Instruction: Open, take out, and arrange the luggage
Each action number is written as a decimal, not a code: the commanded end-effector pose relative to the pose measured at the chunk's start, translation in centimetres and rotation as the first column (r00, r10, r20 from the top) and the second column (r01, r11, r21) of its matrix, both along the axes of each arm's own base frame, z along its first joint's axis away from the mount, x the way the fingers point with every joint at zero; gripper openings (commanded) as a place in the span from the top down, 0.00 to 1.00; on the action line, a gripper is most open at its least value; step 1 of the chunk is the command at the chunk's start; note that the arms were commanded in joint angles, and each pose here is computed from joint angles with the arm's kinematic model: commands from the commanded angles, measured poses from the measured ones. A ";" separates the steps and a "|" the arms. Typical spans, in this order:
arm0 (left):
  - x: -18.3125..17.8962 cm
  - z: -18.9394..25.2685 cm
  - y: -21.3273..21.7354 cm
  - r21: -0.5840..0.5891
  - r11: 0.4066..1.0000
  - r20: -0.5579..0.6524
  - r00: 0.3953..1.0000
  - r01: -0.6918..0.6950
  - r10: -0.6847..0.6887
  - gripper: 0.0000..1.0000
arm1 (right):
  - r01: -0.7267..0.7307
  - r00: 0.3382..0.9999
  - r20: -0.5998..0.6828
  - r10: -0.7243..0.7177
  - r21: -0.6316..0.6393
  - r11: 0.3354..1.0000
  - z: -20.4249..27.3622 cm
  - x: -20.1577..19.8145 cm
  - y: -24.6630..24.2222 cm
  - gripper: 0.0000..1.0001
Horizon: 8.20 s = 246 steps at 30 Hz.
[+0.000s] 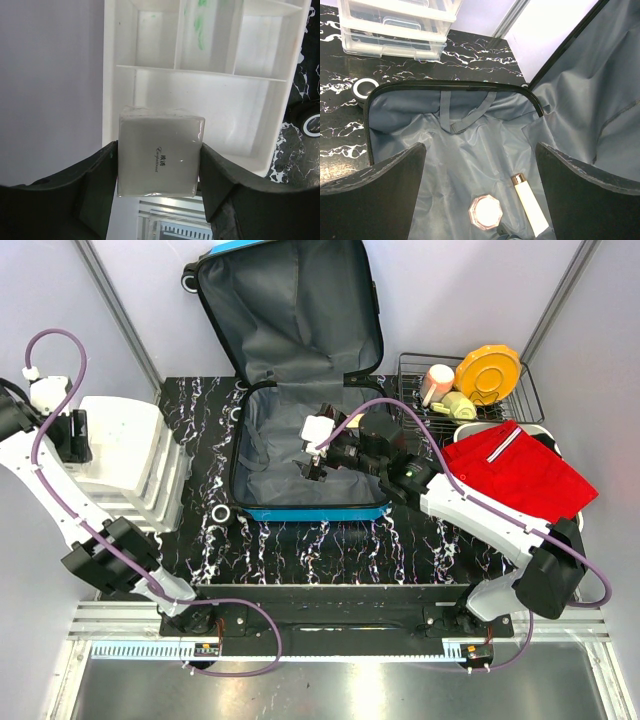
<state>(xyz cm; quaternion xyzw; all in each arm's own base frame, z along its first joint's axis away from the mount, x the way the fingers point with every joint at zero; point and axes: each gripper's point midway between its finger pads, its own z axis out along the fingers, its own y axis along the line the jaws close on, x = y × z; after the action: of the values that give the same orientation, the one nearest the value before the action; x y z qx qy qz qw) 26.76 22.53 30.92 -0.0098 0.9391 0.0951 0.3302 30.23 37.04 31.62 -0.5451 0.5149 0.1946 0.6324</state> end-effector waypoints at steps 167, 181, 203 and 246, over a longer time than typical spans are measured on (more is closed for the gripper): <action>-0.5 11.9 -42.5 0.824 0.457 0.560 -0.367 0.335 -0.743 0.20 | -0.267 -0.056 -0.852 0.520 0.514 0.815 11.2 -5.7 1.5 0.81; -1.1 12.5 -42.8 0.852 0.412 0.516 -0.384 0.324 -0.766 0.51 | -0.242 -0.056 -0.855 0.516 0.513 0.823 11.3 -5.2 1.7 0.58; -1.2 1.6 -27.5 -0.035 0.753 0.216 0.740 0.657 -0.637 0.84 | 0.244 0.361 -0.893 0.270 0.369 0.897 7.9 10.1 -6.6 0.01; -0.2 -1.7 -4.2 0.009 0.993 -0.085 0.989 0.120 -0.119 0.01 | 0.210 0.340 -0.905 0.257 0.339 0.917 7.0 9.0 -6.8 0.00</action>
<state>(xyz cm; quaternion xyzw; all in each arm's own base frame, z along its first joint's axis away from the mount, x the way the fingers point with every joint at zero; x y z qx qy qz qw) 25.98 17.51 25.97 0.0430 0.9642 0.0437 0.2580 40.24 30.61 35.79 -0.1744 0.7372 0.5928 0.2732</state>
